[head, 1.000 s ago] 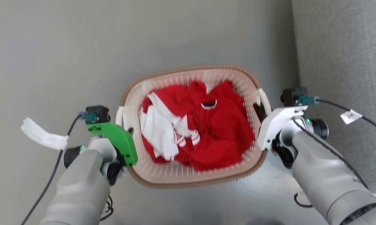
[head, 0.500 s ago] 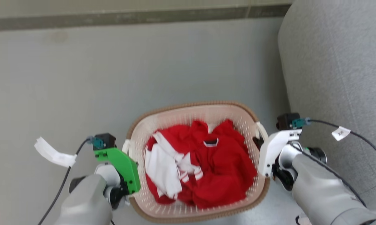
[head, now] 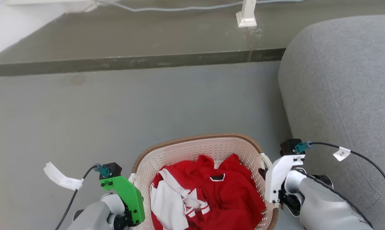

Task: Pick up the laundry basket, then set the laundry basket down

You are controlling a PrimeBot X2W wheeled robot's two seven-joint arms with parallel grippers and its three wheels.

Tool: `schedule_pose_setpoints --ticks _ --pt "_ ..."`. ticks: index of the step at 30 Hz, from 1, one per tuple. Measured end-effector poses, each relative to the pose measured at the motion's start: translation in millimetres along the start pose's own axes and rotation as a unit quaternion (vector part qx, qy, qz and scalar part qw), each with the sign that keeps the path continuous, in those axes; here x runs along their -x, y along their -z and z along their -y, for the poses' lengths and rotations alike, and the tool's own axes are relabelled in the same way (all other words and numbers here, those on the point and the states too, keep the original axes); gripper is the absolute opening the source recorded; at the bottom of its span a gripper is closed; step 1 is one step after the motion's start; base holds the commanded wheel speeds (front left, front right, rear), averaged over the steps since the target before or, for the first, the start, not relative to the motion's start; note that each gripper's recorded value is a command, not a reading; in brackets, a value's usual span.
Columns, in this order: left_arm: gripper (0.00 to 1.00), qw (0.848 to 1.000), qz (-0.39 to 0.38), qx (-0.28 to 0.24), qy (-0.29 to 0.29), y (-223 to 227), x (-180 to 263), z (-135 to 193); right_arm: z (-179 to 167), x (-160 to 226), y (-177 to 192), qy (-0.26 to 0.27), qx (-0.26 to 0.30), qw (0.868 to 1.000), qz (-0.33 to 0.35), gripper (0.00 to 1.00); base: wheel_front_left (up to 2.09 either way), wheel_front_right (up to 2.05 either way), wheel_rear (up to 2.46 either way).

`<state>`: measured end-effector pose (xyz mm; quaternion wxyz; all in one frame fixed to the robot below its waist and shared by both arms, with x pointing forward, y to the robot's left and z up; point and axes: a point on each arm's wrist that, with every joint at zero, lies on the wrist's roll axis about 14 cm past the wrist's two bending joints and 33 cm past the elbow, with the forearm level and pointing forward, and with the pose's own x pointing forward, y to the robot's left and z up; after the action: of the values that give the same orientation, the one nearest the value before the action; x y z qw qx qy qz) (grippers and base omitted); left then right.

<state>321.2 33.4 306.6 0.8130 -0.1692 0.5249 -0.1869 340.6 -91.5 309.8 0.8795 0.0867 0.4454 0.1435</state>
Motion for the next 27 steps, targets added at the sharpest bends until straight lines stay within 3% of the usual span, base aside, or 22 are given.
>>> schedule_pose_setpoints --ticks 27 --pt "0.00 1.000 0.002 -0.009 0.004 -1.9 7.1 5.6 -3.2 9.1 -4.0 -0.007 0.005 1.000 0.002 0.00 0.00 0.00 0.00"
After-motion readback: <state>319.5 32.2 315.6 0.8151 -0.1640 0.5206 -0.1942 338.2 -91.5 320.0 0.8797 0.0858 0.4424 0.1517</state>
